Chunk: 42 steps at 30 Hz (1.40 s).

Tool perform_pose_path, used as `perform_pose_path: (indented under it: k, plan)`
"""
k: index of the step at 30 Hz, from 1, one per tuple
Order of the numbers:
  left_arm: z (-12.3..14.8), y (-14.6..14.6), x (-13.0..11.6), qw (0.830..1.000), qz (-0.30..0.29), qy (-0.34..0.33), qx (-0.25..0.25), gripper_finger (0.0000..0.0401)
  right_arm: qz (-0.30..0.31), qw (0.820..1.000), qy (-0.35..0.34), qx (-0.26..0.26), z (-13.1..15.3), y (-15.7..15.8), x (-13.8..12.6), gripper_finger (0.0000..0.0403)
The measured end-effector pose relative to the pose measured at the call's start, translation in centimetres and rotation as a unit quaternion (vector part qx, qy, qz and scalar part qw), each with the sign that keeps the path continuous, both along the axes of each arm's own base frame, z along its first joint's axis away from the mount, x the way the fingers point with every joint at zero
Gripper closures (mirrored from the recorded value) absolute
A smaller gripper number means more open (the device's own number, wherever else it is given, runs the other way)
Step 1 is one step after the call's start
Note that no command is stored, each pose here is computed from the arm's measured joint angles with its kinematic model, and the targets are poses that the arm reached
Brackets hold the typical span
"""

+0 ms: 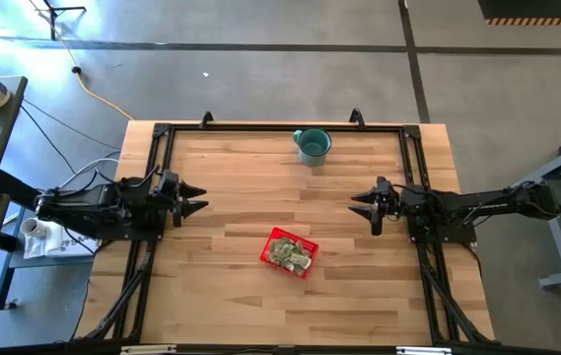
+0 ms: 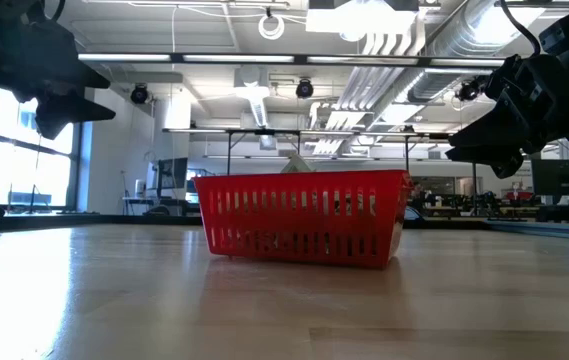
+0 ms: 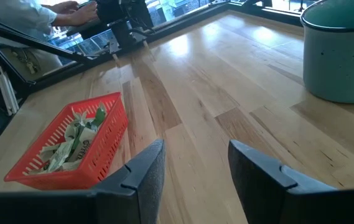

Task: Pick and place Stevia / Truvia into bins
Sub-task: Return to Home Position

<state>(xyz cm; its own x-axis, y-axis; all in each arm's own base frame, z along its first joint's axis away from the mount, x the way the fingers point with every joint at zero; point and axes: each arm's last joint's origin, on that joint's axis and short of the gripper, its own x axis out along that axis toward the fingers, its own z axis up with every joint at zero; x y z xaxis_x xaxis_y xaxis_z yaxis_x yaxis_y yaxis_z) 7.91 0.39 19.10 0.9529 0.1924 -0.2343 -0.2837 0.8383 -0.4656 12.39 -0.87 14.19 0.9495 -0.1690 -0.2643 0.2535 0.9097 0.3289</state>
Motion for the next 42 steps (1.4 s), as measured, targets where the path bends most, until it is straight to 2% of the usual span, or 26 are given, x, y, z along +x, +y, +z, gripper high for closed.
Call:
perform_pose_path:
  k: [42]
  plan:
    - [0.0,0.0,0.0,1.0,0.0,0.0,0.0,0.0119,0.0,1.0,0.0,0.0,0.0,0.0,0.0,0.023]
